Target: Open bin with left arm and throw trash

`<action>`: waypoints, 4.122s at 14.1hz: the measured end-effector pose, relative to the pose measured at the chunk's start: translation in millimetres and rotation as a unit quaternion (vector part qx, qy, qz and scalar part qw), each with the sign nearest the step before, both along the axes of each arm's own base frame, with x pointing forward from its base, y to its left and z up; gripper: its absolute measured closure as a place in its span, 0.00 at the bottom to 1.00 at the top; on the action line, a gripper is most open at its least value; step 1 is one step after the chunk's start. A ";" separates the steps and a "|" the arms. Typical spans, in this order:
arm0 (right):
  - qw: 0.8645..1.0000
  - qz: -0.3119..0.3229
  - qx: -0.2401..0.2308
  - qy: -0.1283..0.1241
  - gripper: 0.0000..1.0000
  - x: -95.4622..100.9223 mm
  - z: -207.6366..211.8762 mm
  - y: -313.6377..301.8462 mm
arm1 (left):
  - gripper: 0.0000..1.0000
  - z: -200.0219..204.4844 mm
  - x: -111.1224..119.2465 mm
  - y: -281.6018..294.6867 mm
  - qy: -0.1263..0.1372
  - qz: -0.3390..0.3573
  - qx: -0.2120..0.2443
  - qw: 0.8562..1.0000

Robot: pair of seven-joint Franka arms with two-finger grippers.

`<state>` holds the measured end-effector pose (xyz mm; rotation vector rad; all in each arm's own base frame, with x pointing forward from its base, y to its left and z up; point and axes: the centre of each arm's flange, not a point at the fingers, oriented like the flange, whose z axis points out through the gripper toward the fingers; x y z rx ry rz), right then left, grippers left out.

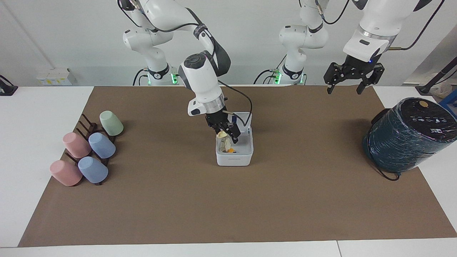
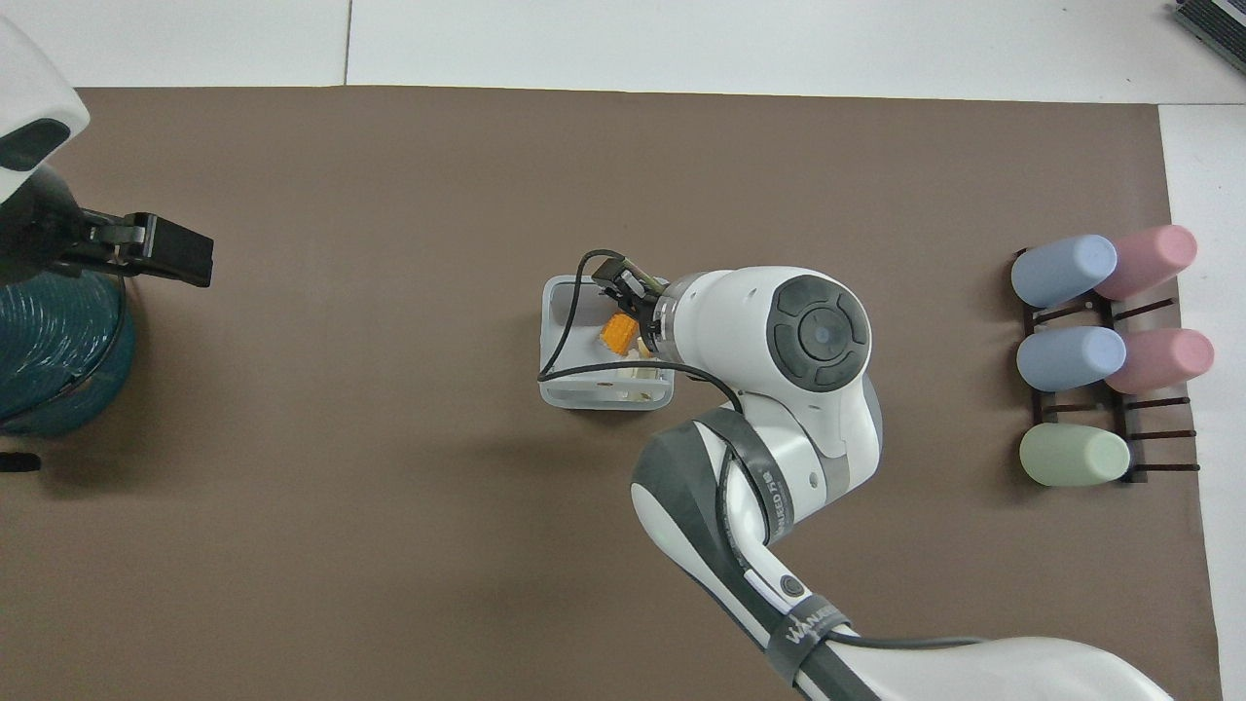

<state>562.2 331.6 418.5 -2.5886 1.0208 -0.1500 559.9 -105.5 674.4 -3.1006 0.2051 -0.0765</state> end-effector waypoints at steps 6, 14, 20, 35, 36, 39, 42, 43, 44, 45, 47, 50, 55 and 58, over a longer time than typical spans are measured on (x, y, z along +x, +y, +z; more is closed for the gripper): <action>1.000 -0.002 0.006 -0.014 0.00 1.8 3.0 0.5 | 0.00 0.3 -1.4 1.2 -0.001 0.001 0.000 1.000; 0.998 0.020 -0.056 -0.034 0.00 -0.3 15.9 -60.0 | 0.00 0.5 -1.3 4.4 -0.001 0.004 0.000 1.000; 0.982 0.134 -0.132 0.010 0.00 -28.3 76.9 -179.6 | 0.00 0.0 -0.6 9.3 -0.001 0.008 0.000 1.000; 0.917 0.336 -0.209 0.041 0.00 -5.3 209.3 -286.1 | 0.00 -6.8 -6.1 10.3 0.009 0.008 0.001 1.000; 0.917 0.337 -0.208 0.045 0.00 -3.7 208.6 -286.8 | 0.00 -6.7 -6.4 10.3 0.009 0.008 0.001 1.000; 0.916 0.340 -0.203 0.060 0.00 -1.3 194.7 -286.9 | 0.00 -6.4 -6.6 10.4 0.009 0.008 0.001 1.000; 0.918 0.334 -0.199 0.078 0.00 -3.7 175.7 -301.3 | 0.00 -6.5 -6.6 10.4 0.009 0.008 0.001 1.000; 0.919 0.332 -0.198 0.079 0.00 -4.5 172.7 -304.9 | 0.00 -6.5 -6.6 10.3 0.009 0.008 0.001 1.000; 0.919 0.331 -0.199 0.078 0.00 -5.0 171.7 -306.2 | 0.00 -6.5 -6.6 10.3 0.009 0.008 0.001 1.000; 0.919 0.332 -0.199 0.077 0.00 -5.3 172.6 -305.7 | 0.00 -6.5 -6.6 10.3 0.009 0.008 0.001 1.000; 0.919 0.331 -0.200 0.075 0.00 -6.1 174.7 -305.2 | 0.00 -6.5 -6.6 10.3 0.009 0.008 0.001 1.000; 0.919 0.331 -0.201 0.072 0.00 -7.0 177.2 -304.8 | 0.00 -6.5 -6.6 10.3 0.009 0.008 0.001 1.000; 0.918 0.333 -0.202 0.069 0.00 -8.7 180.6 -301.3 | 0.00 -6.5 -6.6 10.3 0.009 0.007 0.001 1.000; 0.917 0.338 -0.203 0.066 0.00 -10.2 183.0 -295.4 | 0.00 -6.5 -6.6 10.3 0.009 0.007 0.001 1.000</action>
